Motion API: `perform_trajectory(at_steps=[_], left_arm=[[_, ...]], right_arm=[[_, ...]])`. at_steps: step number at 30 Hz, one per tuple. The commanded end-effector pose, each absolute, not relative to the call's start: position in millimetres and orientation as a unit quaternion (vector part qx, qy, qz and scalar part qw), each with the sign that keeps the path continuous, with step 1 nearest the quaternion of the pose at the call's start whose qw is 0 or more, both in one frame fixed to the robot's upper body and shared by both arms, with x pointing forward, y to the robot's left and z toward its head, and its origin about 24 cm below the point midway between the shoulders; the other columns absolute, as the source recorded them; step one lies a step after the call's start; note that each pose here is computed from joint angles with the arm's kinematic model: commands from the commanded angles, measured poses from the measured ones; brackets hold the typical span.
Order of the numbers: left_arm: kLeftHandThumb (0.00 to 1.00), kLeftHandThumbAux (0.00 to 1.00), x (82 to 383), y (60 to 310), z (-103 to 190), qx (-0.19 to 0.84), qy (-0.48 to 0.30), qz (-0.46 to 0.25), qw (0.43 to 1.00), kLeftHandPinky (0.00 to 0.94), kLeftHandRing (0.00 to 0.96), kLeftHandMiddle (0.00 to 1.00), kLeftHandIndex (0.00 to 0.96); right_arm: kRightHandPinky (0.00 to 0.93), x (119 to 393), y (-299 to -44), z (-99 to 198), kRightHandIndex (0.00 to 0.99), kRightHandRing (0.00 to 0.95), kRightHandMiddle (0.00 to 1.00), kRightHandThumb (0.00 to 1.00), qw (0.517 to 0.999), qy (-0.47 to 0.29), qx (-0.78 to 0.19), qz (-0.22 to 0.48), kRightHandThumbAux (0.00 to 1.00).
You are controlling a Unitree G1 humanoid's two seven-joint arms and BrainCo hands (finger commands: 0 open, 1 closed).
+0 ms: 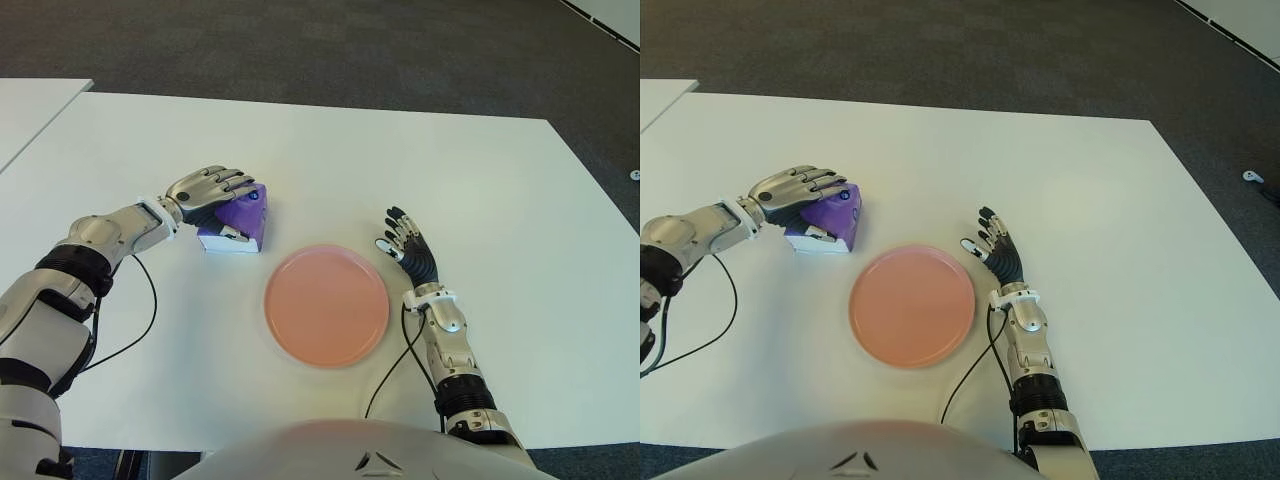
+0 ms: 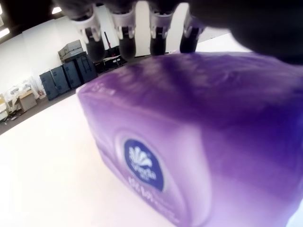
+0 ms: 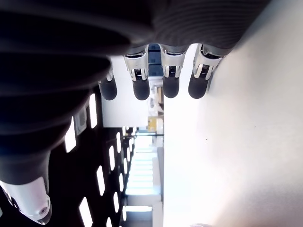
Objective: Put the tissue paper into the plate.
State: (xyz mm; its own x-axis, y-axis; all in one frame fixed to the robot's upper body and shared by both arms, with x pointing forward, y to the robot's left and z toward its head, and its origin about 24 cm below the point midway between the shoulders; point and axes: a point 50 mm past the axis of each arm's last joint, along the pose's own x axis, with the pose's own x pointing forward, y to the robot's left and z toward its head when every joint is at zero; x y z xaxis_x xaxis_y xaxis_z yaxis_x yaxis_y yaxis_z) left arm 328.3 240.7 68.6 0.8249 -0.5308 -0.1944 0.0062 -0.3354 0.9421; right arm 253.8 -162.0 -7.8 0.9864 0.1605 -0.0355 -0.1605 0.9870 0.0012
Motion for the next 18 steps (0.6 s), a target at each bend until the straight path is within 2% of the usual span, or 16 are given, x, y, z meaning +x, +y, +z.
perform_trajectory(at_steps=[1, 18], left_arm=[[0.129, 0.142, 322.5, 241.9, 55.3, 0.779, -0.146, -0.267, 0.547, 0.0, 0.0, 0.0, 0.0], [0.144, 0.156, 316.9, 247.6, 52.0, 0.762, -0.122, -0.271, 0.575, 0.0, 0.0, 0.0, 0.0]], right_arm=[[0.0, 222.8, -167.1, -50.0, 0.02, 0.021, 0.065, 0.0, 0.988, 0.139, 0.014, 0.072, 0.648], [0.0, 220.8, -169.1, -49.2, 0.016, 0.015, 0.056, 0.0, 0.986, 0.149, 0.01, 0.07, 0.674]])
